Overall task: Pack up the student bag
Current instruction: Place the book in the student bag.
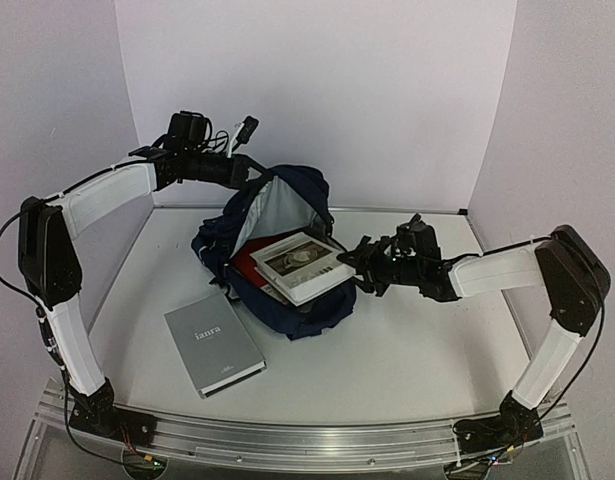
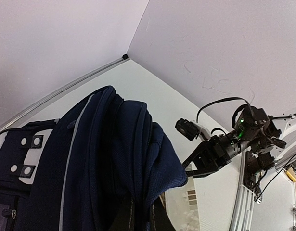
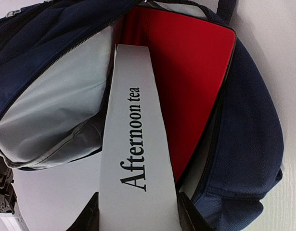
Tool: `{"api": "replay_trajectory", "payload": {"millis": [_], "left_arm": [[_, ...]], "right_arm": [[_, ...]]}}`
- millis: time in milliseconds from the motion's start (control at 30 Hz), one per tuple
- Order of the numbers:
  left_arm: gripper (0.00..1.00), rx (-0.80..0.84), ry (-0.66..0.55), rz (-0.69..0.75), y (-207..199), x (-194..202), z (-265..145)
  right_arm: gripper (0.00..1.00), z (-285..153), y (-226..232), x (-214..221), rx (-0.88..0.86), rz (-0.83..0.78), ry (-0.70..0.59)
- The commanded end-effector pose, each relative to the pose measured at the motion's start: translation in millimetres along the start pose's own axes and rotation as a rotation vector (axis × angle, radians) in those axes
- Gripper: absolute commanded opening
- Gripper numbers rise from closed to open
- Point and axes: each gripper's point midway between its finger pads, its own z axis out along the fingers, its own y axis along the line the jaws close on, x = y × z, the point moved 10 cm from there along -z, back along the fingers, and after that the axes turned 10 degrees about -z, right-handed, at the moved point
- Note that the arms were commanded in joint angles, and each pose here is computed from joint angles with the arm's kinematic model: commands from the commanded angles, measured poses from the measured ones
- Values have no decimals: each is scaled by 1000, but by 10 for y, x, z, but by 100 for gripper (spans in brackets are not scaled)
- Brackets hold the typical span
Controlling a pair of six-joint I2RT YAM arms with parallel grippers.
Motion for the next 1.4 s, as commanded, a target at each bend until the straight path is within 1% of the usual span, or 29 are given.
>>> {"api": "replay_trajectory", "payload": {"millis": [0,133,367,433,700,833,1000,1100,1200,1267,1367], "left_arm": [[0,328,-387,502,-1090,-911,-655],[0,344,-384,504,-1104,-884,-652],[0,396,-356,483,-1118,-870,-617],[0,417,-339,467,-1113,-855,-593],[0,518,-240,412,-1107,-708,-382],[0,535,-206,384,-1080,-655,-334],[0,538,-175,343,-1032,-527,-281],[0,506,-175,315,-979,-445,-260],[0,420,-188,291,-899,-372,-241],[0,352,-195,279,-830,-327,-222],[0,265,-200,262,-704,-258,-159]], "right_arm": [[38,162,-403,24,237,104,-44],[38,299,-399,-56,222,132,-93],[39,659,-581,-147,243,144,-132],[40,748,-599,-188,246,134,-152],[42,1202,-704,-320,246,113,-161],[43,1400,-744,-391,238,121,-176],[45,1571,-680,-587,210,112,-245],[47,1570,-676,-725,211,99,-302],[51,1531,-608,-825,202,53,-332],[56,1471,-520,-858,193,15,-335],[67,1332,-341,-875,173,-49,-337]]}}
